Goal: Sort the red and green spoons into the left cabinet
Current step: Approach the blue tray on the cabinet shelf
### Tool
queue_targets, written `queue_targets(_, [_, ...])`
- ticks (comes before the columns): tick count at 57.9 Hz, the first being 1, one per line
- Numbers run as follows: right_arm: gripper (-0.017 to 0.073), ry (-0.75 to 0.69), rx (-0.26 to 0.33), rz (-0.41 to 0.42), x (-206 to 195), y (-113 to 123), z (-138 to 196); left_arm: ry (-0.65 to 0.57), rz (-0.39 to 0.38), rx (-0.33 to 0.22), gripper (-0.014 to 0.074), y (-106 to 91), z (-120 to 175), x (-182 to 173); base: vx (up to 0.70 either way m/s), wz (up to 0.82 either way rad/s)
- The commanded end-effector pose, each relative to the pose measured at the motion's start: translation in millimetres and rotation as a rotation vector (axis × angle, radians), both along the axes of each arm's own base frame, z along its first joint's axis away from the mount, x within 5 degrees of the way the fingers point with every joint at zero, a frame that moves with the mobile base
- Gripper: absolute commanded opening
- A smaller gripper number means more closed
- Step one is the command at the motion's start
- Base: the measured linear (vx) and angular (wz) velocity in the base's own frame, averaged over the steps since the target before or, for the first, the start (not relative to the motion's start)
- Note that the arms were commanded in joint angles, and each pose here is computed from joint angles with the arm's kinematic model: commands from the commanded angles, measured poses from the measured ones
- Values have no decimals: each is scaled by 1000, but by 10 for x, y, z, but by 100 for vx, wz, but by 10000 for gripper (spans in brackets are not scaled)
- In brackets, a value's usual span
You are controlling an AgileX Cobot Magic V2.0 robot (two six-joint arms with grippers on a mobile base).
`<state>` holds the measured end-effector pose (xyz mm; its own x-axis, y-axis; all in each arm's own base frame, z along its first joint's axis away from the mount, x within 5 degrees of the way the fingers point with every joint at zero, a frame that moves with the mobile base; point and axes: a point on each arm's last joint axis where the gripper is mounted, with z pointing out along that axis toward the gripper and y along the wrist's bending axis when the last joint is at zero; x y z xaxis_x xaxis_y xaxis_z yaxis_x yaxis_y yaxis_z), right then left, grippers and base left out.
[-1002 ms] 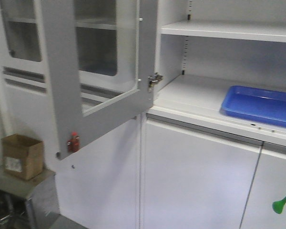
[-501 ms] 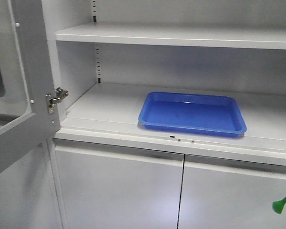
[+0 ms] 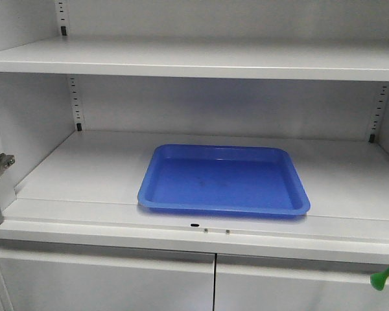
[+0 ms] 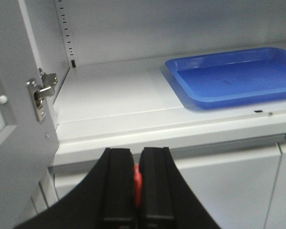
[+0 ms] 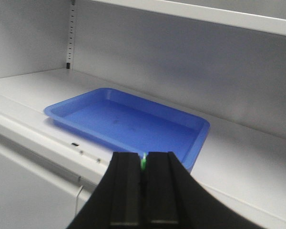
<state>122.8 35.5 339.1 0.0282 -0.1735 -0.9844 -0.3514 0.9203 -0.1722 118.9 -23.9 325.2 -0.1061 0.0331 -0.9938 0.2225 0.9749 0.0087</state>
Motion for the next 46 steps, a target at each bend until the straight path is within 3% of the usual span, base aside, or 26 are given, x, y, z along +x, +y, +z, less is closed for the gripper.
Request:
queue_targets(1, [-3, -32, 27, -17, -5, -17, 114, -83, 35, -32, -3, 28, 151, 7, 29, -5])
queue_targets(46, [-3, -32, 27, -17, -5, -17, 114, -82, 35, -32, -3, 27, 150, 7, 26, -12])
